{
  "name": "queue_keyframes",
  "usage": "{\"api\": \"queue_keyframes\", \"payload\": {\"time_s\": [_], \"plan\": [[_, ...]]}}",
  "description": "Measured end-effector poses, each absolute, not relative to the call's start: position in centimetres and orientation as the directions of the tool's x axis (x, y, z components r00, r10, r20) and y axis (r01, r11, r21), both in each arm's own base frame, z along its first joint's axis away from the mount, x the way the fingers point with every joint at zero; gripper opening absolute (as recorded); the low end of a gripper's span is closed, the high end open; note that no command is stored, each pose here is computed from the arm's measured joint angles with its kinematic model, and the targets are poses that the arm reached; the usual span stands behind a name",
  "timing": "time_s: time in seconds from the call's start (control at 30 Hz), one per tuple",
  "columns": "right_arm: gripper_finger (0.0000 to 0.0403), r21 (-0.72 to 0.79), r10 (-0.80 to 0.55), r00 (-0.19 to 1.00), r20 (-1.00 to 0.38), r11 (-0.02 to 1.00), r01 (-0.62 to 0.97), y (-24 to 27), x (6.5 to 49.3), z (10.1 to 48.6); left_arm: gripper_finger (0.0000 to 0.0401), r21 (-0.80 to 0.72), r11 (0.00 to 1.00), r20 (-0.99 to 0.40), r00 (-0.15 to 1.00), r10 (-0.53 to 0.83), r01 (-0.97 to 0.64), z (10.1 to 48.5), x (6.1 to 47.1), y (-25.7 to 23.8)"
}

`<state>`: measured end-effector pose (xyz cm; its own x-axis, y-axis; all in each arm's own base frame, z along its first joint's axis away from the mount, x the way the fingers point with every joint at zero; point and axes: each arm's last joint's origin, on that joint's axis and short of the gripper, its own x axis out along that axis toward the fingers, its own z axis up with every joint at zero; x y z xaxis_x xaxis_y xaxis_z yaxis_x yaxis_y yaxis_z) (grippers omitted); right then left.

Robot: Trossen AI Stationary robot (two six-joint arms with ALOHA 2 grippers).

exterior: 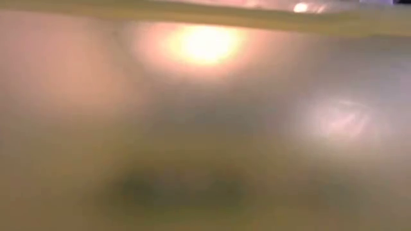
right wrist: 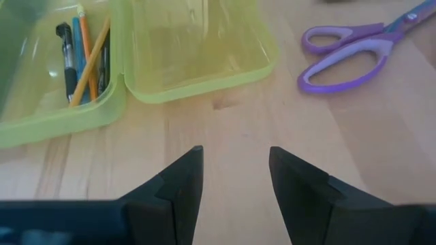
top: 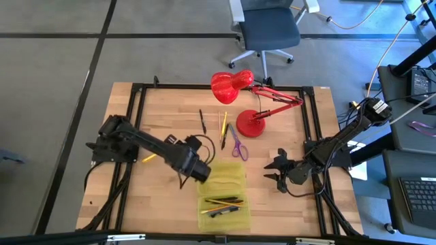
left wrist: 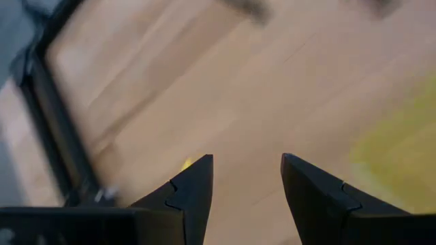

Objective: Pick & place school supplies into a supply box
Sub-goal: Put the yellow pen into the yellow supply box

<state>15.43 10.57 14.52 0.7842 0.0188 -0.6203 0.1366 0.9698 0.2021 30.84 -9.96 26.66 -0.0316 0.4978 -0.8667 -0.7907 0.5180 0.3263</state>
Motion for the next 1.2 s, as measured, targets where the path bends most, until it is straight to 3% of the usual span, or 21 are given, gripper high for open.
{"api": "queue_keyframes", "payload": {"time_s": [0.13,0.37,0.5,0.7,1.2], "plan": [[0.0172,0.195,0.022,0.773,-0.634,0.972,0.133,10.5,15.3,14.4,0.0162,0.387,0.476,-0.888,-0.18,0.423,-0.789,23.6,29.0,-8.0],[0.0172,0.194,0.047,0.745,-0.666,0.975,0.112,10.5,15.1,14.2,0.0165,0.208,0.506,-0.958,-0.068,0.28,-0.837,19.9,24.7,-5.4],[0.0172,0.191,0.04,0.745,-0.666,0.975,0.118,10.5,15.2,14.2,0.0166,0.168,0.522,-0.98,-0.084,0.18,-0.836,18.2,21.8,-4.4],[0.0172,0.189,0.025,0.746,-0.665,0.973,0.136,10.2,15.3,14.2,0.0161,0.19,0.48,-0.981,-0.14,0.138,-0.857,17.1,19.5,-4.1],[0.0172,0.202,0.011,0.736,-0.677,0.964,0.172,9.3,15.9,14.1,0.0161,0.208,0.458,-0.976,-0.156,0.148,-0.864,16.5,19.2,-3.9]]}}
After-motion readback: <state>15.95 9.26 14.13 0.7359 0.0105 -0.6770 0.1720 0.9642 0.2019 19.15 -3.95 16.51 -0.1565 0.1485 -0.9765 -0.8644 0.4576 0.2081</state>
